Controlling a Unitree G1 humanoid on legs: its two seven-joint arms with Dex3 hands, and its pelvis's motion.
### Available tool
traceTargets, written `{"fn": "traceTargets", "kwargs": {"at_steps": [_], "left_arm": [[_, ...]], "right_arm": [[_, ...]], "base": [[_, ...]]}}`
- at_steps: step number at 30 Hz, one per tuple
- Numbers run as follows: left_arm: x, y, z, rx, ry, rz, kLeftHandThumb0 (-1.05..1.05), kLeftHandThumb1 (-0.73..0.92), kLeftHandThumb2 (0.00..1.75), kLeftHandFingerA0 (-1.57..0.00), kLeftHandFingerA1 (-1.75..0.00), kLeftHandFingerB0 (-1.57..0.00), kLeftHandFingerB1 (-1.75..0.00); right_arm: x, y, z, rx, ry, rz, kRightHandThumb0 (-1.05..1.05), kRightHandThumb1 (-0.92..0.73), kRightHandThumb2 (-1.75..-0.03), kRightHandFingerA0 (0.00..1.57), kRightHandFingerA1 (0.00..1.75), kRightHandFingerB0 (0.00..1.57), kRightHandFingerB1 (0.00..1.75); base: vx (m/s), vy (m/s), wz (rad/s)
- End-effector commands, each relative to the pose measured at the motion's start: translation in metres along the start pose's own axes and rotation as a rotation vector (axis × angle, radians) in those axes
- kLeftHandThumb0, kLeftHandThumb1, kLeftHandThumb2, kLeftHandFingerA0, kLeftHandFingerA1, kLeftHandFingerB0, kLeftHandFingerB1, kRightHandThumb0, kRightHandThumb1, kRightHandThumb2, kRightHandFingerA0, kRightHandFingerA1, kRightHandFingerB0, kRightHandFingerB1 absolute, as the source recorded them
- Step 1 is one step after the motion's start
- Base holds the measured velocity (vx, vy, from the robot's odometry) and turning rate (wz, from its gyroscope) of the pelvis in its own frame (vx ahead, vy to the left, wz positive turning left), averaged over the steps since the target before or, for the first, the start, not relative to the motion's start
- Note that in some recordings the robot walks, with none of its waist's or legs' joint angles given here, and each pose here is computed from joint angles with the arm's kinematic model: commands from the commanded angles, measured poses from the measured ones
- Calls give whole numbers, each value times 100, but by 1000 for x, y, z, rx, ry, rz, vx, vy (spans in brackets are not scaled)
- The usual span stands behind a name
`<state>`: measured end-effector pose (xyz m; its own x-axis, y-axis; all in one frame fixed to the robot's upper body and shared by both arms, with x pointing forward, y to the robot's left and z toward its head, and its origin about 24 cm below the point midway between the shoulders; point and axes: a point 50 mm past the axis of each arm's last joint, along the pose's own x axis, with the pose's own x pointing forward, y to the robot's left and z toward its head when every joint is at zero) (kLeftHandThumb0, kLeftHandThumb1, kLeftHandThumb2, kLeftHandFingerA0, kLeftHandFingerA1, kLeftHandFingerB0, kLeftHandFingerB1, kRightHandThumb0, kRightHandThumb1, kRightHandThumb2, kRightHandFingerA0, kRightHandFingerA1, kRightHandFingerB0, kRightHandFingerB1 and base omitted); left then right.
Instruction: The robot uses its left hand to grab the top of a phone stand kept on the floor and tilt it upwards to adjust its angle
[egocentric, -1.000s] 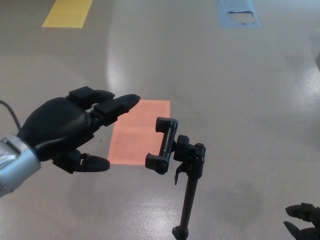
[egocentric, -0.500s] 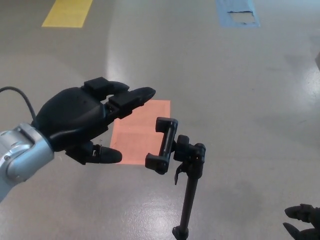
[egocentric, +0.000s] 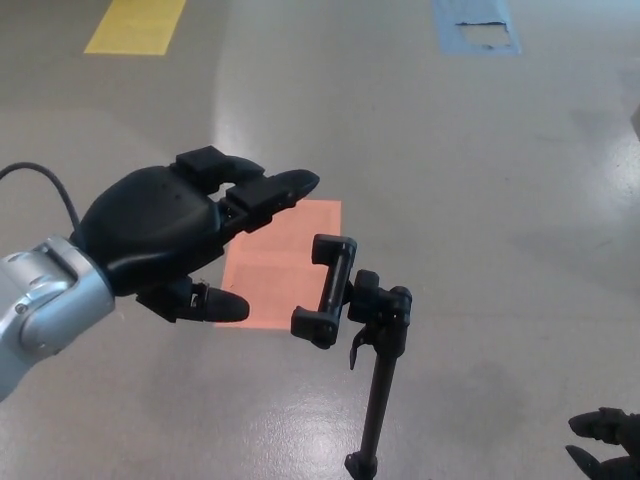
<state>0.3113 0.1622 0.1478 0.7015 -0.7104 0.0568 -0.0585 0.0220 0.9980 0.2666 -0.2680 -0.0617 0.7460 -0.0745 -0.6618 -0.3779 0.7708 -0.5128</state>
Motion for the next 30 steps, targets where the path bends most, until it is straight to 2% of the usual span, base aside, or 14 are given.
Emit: {"fn": "traceTargets", "kwargs": {"at_steps": [1, 2, 4, 5, 6, 7, 8, 9, 10, 11, 12, 13, 22, 30], "left_arm": [[1, 1, 2, 89, -11, -40, -86, 58, 92, -15, -38, 0, -9], [0, -1, 2, 104, -16, -45, -81, 68, 61, -19, -29, 0, -18], [1, -1, 2, 108, -17, -49, -82, 68, 61, -19, -29, 0, -20], [1, -2, 3, 116, -18, -58, -81, 53, 91, -12, -40, 0, -17], [1, -2, 3, 123, -19, -63, -81, 53, 91, -12, -40, 0, -17], [1, -2, 4, 130, -22, -69, -81, 66, 60, -19, -29, 0, -21], [1, -3, 4, 131, -23, -69, -81, 66, 60, -19, -29, 0, -21], [2, -3, 5, 141, -27, -74, -80, 53, 91, -12, -40, 0, -18], [2, -4, 6, 148, -29, -77, -80, 53, 91, -12, -40, 0, -18], [2, -5, 6, 164, -34, -80, -82, 69, 62, -19, -29, 0, -21], [2, -5, 7, 174, -37, -81, -82, 69, 62, -19, -29, 0, -21], [3, -5, 8, 183, -41, -85, -89, 59, 92, -15, -36, 0, -11], [1, -10, 12, 217, -56, -101, -95, 64, 95, -16, -32, 0, -5], [0, -14, 13, 221, -62, -105, -93, 63, 95, -16, -34, 0, -7]], "right_arm": [[-2, -7, -5, -18, 31, -1, -61, -86, -66, 23, 35, 21, 30], [-1, -8, -4, -21, 35, 1, -62, -86, -66, 23, 35, 20, 30], [-1, -8, -4, -21, 37, 1, -62, -86, -66, 23, 35, 20, 30], [-1, -8, -4, -22, 39, 1, -62, -86, -66, 23, 35, 21, 30], [-1, -8, -4, -23, 40, 1, -62, -86, -66, 23, 35, 21, 30], [-1, -8, -4, -27, 41, 2, -62, -86, -66, 23, 35, 21, 30], [-1, -8, -4, -29, 41, 2, -62, -86, -66, 23, 35, 21, 30], [-1, -9, -4, -29, 41, 3, -62, -86, -66, 22, 35, 20, 30], [-1, -9, -4, -28, 41, 3, -62, -86, -66, 22, 35, 20, 30], [-1, -9, -4, -29, 41, 3, -62, -86, -66, 23, 35, 20, 30], [-1, -9, -3, -31, 42, 3, -62, -86, -66, 23, 35, 20, 30], [-1, -9, -3, -30, 41, 3, -61, -86, -66, 23, 35, 20, 30], [-1, -9, -2, -31, 51, 9, -62, -86, -66, 22, 35, 20, 29], [-1, -9, -3, -24, 55, 15, -61, -85, -66, 22, 35, 20, 30]], "base": [[0, 0, 0], [0, 0, 0], [0, 0, 0], [0, 0, 0], [0, 0, 0], [0, 0, 0], [0, 0, 0], [0, 0, 0], [0, 0, 0], [0, 0, 0], [0, 0, 0], [0, 0, 0], [0, 0, 0], [0, 0, 0]]}}
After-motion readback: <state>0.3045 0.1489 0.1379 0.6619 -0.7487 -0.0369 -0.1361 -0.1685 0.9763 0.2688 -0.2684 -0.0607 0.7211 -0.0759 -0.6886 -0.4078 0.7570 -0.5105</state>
